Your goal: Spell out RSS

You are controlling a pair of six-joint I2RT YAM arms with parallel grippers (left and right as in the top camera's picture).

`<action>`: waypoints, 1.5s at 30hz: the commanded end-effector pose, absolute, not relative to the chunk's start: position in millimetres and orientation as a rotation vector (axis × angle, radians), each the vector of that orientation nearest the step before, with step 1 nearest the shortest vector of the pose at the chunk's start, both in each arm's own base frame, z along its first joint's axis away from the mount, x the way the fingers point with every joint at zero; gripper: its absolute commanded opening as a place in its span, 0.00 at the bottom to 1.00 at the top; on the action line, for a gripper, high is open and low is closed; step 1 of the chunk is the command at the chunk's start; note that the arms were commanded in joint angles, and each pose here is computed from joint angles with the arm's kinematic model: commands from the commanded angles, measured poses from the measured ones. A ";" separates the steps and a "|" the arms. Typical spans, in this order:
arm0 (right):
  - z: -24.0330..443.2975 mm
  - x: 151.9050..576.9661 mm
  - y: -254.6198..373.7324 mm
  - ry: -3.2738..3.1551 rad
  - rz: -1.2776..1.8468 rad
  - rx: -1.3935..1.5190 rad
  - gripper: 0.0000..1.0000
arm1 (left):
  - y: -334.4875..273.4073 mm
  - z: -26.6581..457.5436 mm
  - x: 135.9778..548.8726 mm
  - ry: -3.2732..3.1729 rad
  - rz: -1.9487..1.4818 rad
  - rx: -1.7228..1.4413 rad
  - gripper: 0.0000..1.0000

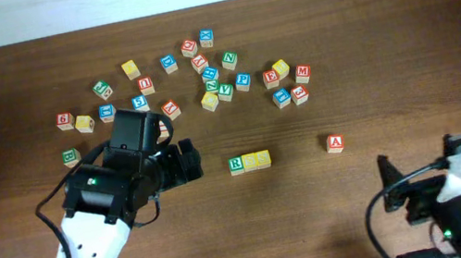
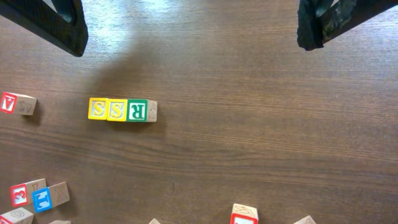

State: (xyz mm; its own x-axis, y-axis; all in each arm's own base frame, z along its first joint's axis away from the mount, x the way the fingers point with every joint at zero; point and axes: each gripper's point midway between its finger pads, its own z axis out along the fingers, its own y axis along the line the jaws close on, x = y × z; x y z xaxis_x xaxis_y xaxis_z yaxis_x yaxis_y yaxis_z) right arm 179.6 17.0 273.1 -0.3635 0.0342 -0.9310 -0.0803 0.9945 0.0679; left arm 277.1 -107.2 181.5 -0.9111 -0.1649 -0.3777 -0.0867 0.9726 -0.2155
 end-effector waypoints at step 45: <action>155.6 246.0 -3.6 1.649 0.015 0.040 0.98 | -104.3 186.6 278.3 2.698 -0.266 -0.186 0.99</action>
State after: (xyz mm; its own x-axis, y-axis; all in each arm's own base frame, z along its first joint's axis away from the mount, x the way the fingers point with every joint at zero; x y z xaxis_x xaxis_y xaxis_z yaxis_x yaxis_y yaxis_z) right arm 246.3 -0.3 157.7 -0.0768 0.0270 -0.9967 0.0013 0.9996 0.0270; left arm 276.8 -107.0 181.4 -0.9116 -0.1647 -0.3765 -0.0870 0.9728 -0.2149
